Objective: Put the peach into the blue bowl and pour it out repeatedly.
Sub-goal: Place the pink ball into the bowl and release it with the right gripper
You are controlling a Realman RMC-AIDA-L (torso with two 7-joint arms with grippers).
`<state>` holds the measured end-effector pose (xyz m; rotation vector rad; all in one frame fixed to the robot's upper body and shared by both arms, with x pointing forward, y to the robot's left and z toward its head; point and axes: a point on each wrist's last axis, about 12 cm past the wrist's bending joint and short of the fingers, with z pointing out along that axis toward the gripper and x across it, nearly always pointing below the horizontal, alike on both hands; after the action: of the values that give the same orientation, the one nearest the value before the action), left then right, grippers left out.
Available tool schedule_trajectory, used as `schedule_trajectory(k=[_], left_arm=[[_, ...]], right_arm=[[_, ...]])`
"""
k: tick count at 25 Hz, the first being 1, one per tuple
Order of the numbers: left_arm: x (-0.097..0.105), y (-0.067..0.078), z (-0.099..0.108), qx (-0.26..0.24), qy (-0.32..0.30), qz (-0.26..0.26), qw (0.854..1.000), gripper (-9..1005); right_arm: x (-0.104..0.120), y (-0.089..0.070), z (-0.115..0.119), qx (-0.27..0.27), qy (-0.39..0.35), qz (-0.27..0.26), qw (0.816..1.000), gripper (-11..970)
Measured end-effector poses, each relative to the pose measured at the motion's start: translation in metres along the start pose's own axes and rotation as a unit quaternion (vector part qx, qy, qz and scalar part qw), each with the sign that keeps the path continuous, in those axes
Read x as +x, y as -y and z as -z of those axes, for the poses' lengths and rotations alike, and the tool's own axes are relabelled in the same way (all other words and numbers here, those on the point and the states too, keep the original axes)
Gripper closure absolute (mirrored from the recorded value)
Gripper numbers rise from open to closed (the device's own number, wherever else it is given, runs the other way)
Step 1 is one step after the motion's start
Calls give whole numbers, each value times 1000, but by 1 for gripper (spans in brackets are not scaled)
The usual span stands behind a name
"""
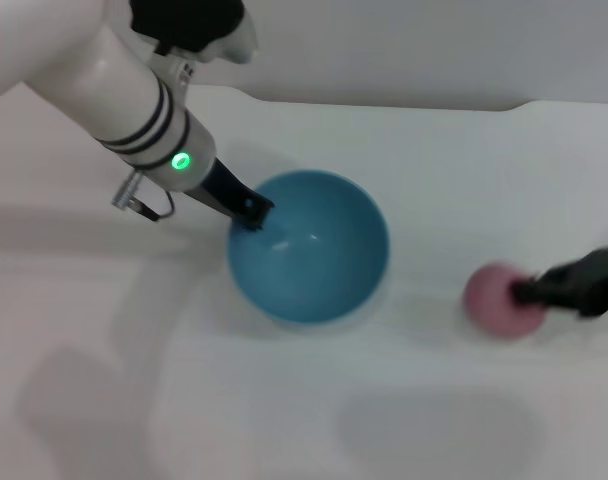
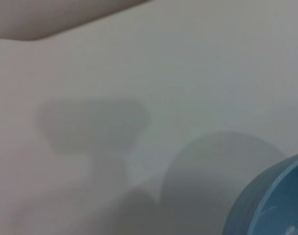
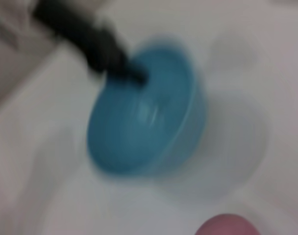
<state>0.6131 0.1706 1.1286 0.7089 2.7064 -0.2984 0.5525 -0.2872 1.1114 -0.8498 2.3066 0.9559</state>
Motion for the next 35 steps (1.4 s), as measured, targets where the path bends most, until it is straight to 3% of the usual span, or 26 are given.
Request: schedule_trajectory(k=[4, 7, 11, 16, 26, 35], left_arm=[[0, 15, -10, 40, -9, 2, 999, 996], [-1, 31, -18, 65, -15, -9, 998, 996], [-6, 53, -25, 86, -13, -33, 996, 996], [-12, 73, -32, 101, -19, -57, 993, 997], [-15, 73, -31, 106, -16, -50, 993, 997], [-15, 71, -31, 105, -10, -47, 993, 996]], right_arm=[[-1, 0, 36, -23, 103, -2, 994, 895], [-8, -7, 49, -54, 154, 26, 986, 880], [-20, -21, 42, -85, 159, 74, 981, 861], [-30, -33, 17, -106, 107, 115, 982, 836], [-24, -29, -22, -68, -6, 133, 989, 786], [-30, -25, -27, -46, -4, 138, 989, 742]])
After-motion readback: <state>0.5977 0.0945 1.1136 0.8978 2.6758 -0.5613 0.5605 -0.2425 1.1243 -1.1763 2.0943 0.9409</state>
